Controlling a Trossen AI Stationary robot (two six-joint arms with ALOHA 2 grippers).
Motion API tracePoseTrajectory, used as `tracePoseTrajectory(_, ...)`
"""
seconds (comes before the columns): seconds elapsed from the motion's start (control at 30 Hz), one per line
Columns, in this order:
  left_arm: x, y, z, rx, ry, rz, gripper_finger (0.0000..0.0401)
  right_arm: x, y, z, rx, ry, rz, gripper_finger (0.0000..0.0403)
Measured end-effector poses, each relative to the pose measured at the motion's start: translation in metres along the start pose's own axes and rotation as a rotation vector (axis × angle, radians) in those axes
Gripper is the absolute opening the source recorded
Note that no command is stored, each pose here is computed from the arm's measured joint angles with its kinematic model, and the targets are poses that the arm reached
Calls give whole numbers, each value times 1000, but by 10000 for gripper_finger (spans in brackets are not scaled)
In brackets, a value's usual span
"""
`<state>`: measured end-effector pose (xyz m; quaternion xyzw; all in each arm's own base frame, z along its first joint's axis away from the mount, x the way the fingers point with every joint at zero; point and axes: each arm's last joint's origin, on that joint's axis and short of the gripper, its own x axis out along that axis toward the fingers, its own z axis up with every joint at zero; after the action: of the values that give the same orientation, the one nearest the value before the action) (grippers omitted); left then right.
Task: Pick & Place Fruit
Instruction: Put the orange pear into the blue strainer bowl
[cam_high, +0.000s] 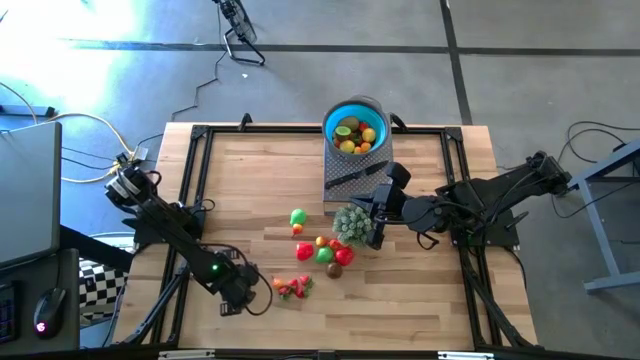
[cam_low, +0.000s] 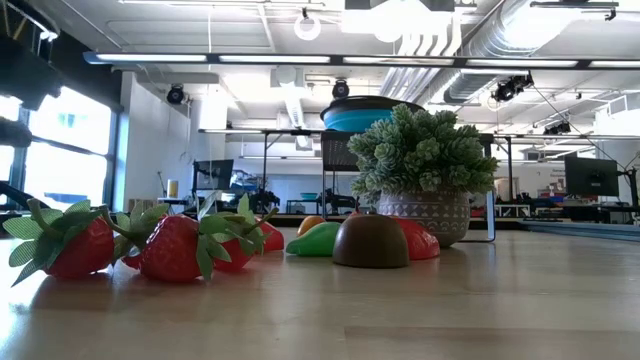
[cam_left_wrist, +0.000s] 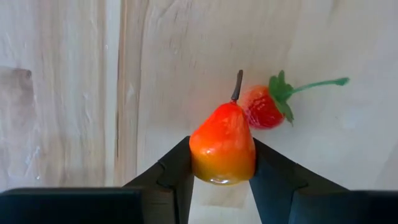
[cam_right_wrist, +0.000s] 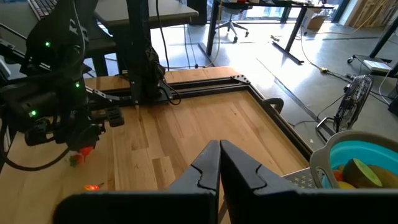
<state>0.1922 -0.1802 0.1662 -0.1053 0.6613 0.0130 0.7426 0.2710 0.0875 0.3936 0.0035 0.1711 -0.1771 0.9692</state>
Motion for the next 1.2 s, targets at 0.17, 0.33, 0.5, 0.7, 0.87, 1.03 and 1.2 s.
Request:
tracePoseTrajectory(0.17, -12, 3, -2, -3, -28, -9, 122, 0, 0, 0, 0, 0, 1, 4)
tracePoseTrajectory(0.33, -27, 10, -7, -17, -34, -6, 122, 0, 0, 0, 0, 0, 1, 4)
tracePoseTrajectory(0.5, -47, 17, -11, -39, -91, -31, 121, 0, 0, 0, -2, 1, 1, 4)
tracePoseTrajectory(0.7, -79, 33, -5, -138, -259, -76, 121, 0, 0, 0, -4, 0, 1, 4)
tracePoseTrajectory(0.87, -116, 48, 5, -190, -430, -165, 121, 0, 0, 0, -11, 1, 1, 4)
tracePoseTrajectory(1.03, -159, 64, 16, -266, -640, -323, 121, 0, 0, 0, -12, 1, 1, 4)
tracePoseTrajectory(1.2, -204, 82, 22, -367, -903, -514, 121, 0, 0, 0, -12, 1, 2, 4)
